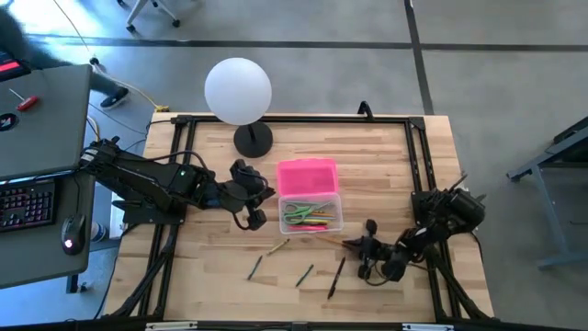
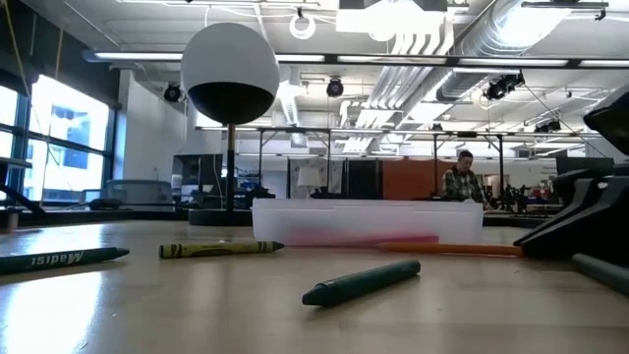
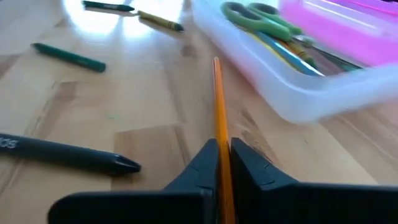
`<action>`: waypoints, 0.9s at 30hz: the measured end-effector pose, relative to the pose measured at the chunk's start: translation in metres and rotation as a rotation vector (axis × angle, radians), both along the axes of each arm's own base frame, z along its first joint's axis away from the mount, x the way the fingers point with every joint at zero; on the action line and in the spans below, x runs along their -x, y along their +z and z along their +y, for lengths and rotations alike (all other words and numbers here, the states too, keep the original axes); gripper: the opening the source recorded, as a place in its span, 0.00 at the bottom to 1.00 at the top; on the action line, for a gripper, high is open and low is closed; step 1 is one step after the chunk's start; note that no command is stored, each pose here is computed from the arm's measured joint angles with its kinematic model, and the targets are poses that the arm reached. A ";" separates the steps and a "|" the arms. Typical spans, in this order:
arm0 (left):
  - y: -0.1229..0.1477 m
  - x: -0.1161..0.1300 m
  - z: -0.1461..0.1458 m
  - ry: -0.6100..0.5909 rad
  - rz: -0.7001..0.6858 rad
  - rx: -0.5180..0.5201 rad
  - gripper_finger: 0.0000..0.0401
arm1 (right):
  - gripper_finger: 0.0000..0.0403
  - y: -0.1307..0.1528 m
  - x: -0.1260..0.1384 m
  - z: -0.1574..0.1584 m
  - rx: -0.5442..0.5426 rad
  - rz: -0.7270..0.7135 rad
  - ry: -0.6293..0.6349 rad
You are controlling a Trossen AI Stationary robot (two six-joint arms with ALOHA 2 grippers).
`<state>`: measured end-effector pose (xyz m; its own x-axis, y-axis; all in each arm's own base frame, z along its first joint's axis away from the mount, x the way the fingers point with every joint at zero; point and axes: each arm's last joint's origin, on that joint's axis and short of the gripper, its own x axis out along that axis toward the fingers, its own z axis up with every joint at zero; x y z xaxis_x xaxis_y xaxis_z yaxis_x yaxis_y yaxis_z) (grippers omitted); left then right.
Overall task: Pick & place school supplies into a supply box
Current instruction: Put the orange pencil into the pink supply box
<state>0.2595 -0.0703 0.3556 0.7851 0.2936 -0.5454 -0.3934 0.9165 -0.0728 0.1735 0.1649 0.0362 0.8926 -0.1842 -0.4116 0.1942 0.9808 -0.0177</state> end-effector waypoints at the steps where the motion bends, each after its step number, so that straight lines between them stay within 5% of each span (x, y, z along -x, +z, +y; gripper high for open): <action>1: 0.000 0.000 0.000 -0.001 -0.006 0.003 0.16 | 0.02 0.004 -0.002 0.003 -0.015 -0.015 0.040; 6: 0.001 -0.001 0.000 -0.008 -0.009 0.011 0.16 | 0.02 0.034 -0.015 0.028 -0.049 -0.099 0.249; 13: 0.005 -0.004 -0.002 -0.023 -0.058 0.010 0.16 | 0.01 0.072 -0.054 0.030 0.262 -0.117 0.163; 17: 0.007 -0.005 -0.002 -0.036 -0.079 0.026 0.16 | 0.01 0.085 -0.080 0.002 0.370 -0.054 0.138; 27: 0.006 -0.005 -0.005 -0.104 -0.065 0.101 0.16 | 0.01 0.090 -0.111 -0.081 0.300 0.132 0.136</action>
